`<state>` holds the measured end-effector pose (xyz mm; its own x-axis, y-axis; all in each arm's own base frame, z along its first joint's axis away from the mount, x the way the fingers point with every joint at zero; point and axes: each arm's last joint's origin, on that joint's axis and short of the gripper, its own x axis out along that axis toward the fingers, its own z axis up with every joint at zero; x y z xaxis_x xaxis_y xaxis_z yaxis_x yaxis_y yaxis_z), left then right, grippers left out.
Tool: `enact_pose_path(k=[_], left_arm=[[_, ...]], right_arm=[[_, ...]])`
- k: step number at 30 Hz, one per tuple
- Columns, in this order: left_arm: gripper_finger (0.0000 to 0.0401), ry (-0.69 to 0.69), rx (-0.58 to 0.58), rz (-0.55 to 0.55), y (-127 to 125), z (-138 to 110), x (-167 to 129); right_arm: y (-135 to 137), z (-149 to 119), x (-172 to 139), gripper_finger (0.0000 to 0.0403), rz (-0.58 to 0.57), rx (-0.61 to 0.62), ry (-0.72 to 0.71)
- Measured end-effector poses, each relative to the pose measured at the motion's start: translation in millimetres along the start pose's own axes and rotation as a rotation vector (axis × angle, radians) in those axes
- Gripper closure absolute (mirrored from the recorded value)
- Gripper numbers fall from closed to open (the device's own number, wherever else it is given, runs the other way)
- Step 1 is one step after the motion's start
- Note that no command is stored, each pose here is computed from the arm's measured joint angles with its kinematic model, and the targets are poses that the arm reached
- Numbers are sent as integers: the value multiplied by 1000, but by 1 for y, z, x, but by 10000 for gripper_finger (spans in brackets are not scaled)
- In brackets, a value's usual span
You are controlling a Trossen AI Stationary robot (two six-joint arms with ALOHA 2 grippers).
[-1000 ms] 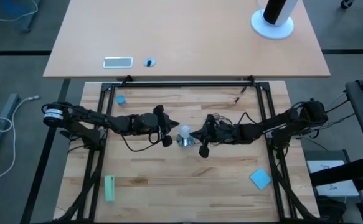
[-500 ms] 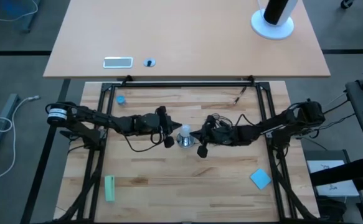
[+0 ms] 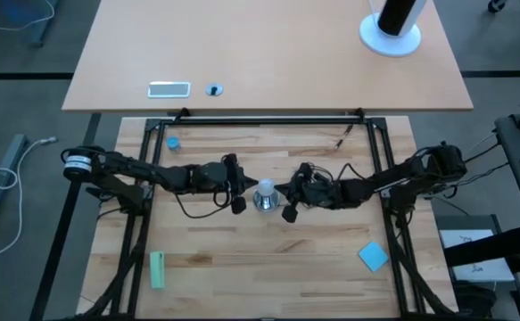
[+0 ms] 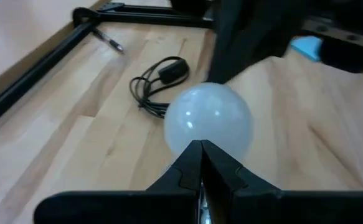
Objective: Screw lightbulb
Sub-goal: Remove the white lightbulb from the metal lamp
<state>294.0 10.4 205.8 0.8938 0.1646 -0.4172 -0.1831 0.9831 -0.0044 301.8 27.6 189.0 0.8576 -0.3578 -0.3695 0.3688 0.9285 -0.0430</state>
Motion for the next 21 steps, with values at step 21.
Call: enact_pose_path(k=[21], left_arm=[[401,-22,30,97,4,6,-8]], right_arm=[[10,14,-10,403,233,-8,-80]])
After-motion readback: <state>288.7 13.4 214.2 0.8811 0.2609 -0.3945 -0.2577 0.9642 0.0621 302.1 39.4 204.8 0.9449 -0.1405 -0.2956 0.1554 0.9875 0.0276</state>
